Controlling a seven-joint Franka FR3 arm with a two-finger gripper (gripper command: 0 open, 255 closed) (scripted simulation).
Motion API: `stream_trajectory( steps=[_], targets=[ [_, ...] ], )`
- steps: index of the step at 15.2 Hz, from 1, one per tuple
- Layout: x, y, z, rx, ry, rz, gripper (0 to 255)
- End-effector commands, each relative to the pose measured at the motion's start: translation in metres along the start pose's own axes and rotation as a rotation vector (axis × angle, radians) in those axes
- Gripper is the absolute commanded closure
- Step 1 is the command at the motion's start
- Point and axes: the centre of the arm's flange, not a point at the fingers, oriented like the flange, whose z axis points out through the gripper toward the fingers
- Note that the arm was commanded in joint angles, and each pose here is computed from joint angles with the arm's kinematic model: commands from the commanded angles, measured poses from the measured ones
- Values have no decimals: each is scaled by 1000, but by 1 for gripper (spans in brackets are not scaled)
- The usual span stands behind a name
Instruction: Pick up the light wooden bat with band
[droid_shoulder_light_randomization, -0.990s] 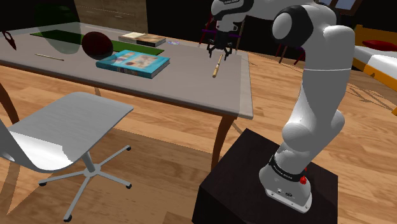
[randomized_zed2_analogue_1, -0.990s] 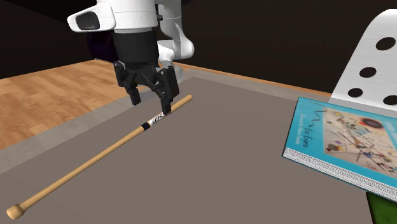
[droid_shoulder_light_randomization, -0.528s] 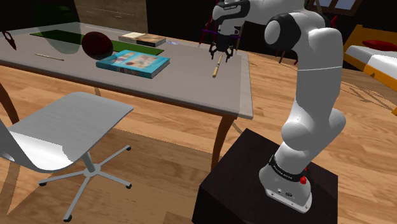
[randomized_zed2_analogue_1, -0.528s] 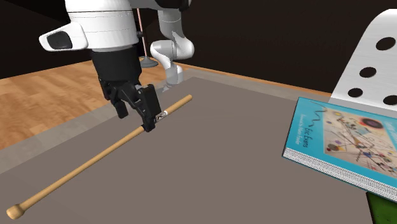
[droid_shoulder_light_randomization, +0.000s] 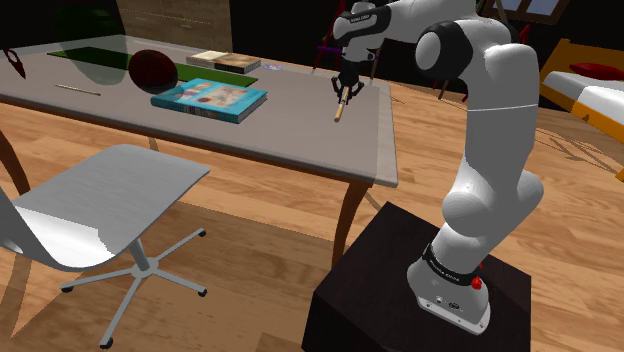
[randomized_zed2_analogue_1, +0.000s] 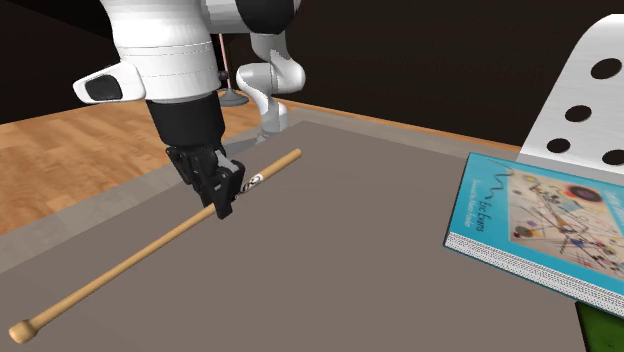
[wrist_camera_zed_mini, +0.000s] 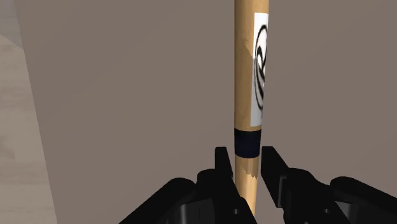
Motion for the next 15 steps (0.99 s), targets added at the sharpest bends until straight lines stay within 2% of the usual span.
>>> stream_trajectory(
  steps=[1, 7, 15],
  targets=[
    [-1, -1, 3, -1, -4, -2, 255],
    [0, -1, 3, -1, -4, -2, 255],
    [-1, -2, -39, -1, -4, -2, 255]
  ],
)
